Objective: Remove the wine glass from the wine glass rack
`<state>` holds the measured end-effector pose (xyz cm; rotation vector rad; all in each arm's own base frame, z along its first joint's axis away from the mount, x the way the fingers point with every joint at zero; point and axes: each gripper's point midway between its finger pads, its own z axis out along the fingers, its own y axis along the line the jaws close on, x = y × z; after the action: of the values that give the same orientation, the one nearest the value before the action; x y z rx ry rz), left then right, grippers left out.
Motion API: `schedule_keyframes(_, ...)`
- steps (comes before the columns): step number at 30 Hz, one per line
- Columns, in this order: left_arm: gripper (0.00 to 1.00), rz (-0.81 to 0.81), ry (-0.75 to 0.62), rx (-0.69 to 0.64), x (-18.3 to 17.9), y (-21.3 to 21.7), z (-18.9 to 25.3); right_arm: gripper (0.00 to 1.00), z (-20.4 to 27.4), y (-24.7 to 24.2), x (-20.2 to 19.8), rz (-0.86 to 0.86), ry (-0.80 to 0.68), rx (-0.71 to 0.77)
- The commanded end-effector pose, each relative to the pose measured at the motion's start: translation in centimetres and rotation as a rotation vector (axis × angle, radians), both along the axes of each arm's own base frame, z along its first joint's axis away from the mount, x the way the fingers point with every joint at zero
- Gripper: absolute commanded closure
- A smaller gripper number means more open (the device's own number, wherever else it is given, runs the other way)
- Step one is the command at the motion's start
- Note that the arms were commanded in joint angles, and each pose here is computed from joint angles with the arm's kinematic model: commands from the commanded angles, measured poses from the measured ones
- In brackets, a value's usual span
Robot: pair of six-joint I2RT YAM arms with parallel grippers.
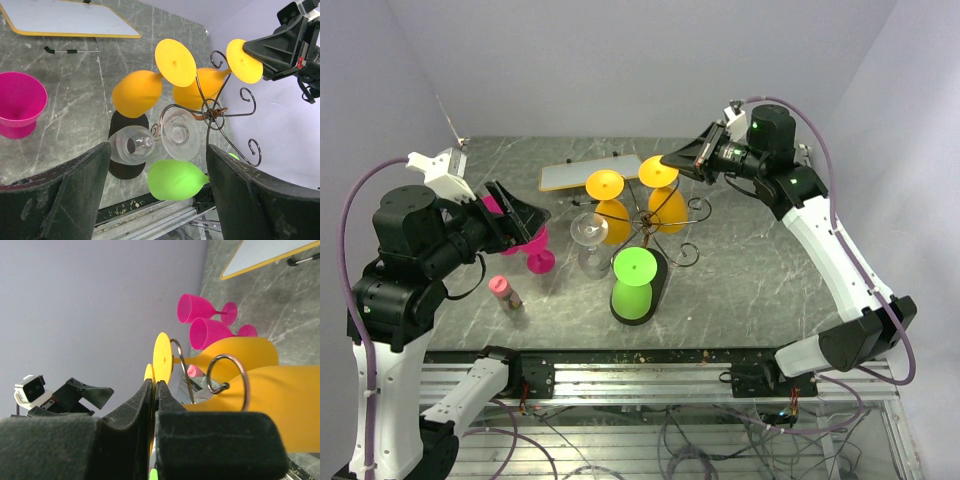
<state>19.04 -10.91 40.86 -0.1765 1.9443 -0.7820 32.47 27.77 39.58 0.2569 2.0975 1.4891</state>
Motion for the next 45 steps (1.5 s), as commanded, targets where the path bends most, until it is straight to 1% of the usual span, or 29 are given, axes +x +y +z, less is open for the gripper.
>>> schedule_keyframes(1, 0.13, -0.041, -0.056, -0.042, 0.0, -0.8, 1.9, 1.0, 1.6, 1.0, -0.1, 0.022, -0.028, 0.031)
schedule_keyframes(8, 0.13, -0.032, -0.075, -0.054, 0.1, -0.8, 2.5, 1.0, 1.9, 1.9, 1.6, -0.002, -0.009, 0.089)
schedule_keyframes(16, 0.12, -0.019, -0.088, -0.081, 0.0, -0.7, 3.0, 1.0, 2.2, 2.7, 4.0, -0.058, 0.052, 0.164)
schedule_keyframes(22, 0.12, 0.049, -0.098, -0.063, 0.3, 0.4, 3.0, 1.0, 3.2, 2.6, 6.5, -0.125, 0.049, 0.208)
schedule_keyframes(27, 0.12, 0.072, -0.079, -0.051, 1.3, 0.6, 1.7, 1.0, 5.0, 1.3, 8.6, -0.208, -0.011, 0.224)
schedule_keyframes(30, 0.11, 0.086, -0.095, -0.088, 2.4, 0.4, 1.4, 1.0, 7.5, -0.5, 9.7, -0.248, -0.13, 0.235)
schedule_keyframes(32, 0.11, 0.06, -0.116, -0.132, 3.3, -0.5, 1.7, 1.0, 10.0, -1.4, 9.1, -0.238, -0.234, 0.285)
schedule_keyframes(34, 0.11, 0.018, -0.145, -0.179, 4.2, -1.5, 2.8, 1.0, 11.8, -1.9, 8.4, -0.228, -0.294, 0.299)
schedule_keyframes(37, 0.11, -0.051, -0.218, -0.264, 5.2, -3.0, 5.8, 1.0, 15.1, -2.0, 6.4, -0.174, -0.361, 0.337)
schedule_keyframes(41, 0.1, -0.132, -0.295, -0.402, 5.8, -4.6, 9.2, 1.0, 20.0, -1.8, 1.8, -0.037, -0.398, 0.527)
schedule_keyframes(44, 0.1, -0.196, -0.32, -0.532, 6.0, -5.6, 10.8, 1.0, 23.6, -1.8, -2.3, 0.067, -0.409, 0.667)
schedule_keyframes(45, 0.1, -0.212, -0.328, -0.554, 6.1, -5.8, 11.0, 1.0, 24.4, -1.7, -3.4, 0.092, -0.418, 0.693)
